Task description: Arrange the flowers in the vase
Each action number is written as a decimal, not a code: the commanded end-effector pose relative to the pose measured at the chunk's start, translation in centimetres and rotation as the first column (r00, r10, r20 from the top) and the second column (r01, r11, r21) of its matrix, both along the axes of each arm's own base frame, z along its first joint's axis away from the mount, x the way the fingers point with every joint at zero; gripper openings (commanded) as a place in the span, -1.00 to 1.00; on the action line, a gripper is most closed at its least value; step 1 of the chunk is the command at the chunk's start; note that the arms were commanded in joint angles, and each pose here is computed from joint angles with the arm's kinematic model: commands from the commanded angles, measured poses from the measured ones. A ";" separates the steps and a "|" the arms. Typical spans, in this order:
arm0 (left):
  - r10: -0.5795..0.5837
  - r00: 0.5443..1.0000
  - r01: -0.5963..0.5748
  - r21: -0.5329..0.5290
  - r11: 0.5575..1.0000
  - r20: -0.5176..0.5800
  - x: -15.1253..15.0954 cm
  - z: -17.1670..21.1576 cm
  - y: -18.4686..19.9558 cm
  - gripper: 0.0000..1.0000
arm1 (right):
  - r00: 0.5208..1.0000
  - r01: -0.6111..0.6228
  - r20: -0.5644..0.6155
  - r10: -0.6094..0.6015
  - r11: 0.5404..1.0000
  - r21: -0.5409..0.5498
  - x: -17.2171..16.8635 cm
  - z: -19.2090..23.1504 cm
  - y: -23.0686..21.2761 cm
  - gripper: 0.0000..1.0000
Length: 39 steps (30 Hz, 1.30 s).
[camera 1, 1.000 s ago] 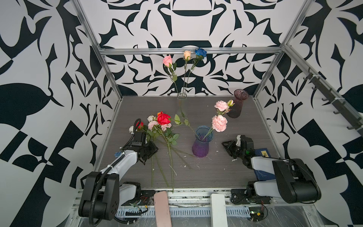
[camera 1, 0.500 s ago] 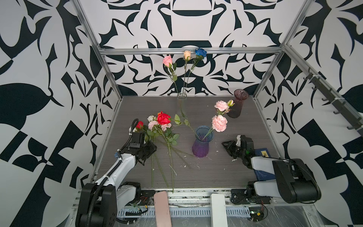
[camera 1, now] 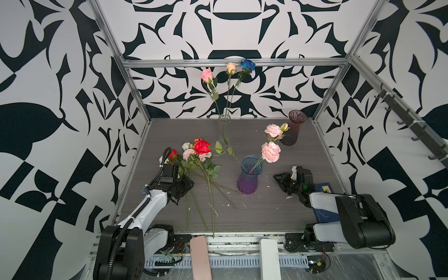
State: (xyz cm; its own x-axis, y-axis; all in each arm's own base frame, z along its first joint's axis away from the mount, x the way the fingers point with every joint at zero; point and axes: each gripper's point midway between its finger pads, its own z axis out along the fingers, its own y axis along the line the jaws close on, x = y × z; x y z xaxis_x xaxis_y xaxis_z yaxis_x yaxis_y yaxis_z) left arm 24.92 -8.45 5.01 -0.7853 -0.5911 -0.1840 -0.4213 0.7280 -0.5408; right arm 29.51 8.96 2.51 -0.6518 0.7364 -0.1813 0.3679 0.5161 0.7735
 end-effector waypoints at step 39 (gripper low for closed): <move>0.004 0.896 -0.030 0.051 0.998 0.445 1.1 15.5 1.6 -1.00 | 0.975 0.005 -0.221 -0.018 0.998 -0.058 -3.9 -4.5 -0.9 -0.31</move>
